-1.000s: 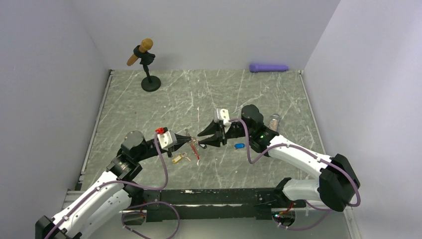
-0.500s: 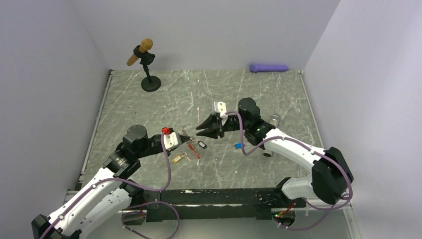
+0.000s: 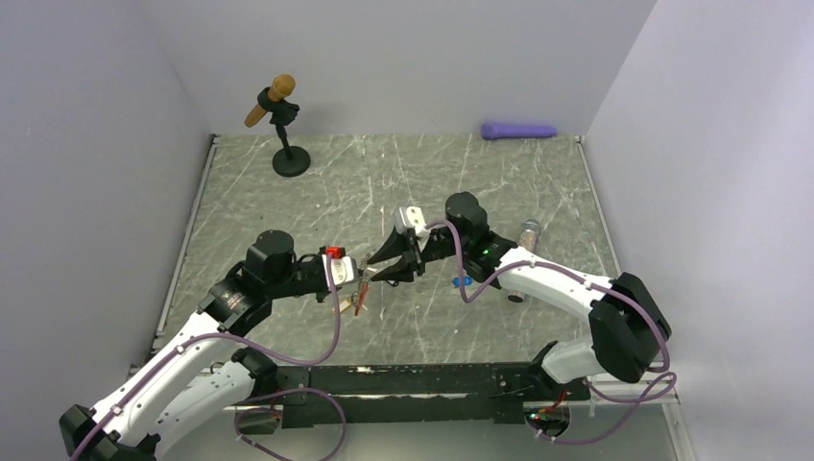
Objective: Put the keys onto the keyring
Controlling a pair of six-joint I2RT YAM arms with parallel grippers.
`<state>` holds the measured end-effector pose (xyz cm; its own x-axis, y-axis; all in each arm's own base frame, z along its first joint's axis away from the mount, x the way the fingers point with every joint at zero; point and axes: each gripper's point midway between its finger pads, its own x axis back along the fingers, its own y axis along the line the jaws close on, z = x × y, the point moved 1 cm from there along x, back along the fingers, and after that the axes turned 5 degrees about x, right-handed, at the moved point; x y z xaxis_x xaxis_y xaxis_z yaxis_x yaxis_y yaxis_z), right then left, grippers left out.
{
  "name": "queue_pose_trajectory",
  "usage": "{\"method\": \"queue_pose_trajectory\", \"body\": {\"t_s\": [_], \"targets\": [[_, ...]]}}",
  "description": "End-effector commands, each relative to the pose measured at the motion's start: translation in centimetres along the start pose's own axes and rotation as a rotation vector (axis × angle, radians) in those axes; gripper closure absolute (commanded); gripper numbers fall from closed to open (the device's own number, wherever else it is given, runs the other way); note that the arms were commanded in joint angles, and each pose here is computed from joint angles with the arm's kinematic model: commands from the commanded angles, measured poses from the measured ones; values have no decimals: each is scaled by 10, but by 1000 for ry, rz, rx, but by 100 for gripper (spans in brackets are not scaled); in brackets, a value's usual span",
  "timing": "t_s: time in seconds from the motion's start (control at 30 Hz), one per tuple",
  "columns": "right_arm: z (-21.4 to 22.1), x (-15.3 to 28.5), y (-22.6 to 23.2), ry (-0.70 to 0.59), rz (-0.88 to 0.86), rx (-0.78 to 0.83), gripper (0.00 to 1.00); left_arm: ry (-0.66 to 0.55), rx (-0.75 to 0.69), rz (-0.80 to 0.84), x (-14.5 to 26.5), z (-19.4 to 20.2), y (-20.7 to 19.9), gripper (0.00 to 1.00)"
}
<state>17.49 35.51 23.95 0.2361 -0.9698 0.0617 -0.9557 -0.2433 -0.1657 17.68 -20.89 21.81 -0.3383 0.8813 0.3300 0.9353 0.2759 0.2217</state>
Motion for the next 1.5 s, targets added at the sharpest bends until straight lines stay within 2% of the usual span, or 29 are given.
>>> {"method": "queue_pose_trajectory", "body": {"t_s": [0.0,0.13,0.37,0.67,1.0,1.33,1.47], "targets": [[-21,-8,8,-52,-85,83,59,-74,-68,-8,5,-25,4,100],[-19,-11,11,-50,-93,78,61,-107,-75,-28,6,-29,5,100],[-28,1,-26,-50,79,59,70,-121,-78,-24,8,-28,1,100],[-19,0,-28,-27,98,52,72,-147,-77,-10,8,-32,-1,100],[-9,-10,-14,1,45,77,73,-163,-68,-16,8,-33,-2,100],[-14,-2,-16,-6,54,75,70,-115,-58,-18,8,-24,-2,100],[-10,-2,-13,-9,35,70,70,-46,-66,-8,11,-18,-1,100]]}}
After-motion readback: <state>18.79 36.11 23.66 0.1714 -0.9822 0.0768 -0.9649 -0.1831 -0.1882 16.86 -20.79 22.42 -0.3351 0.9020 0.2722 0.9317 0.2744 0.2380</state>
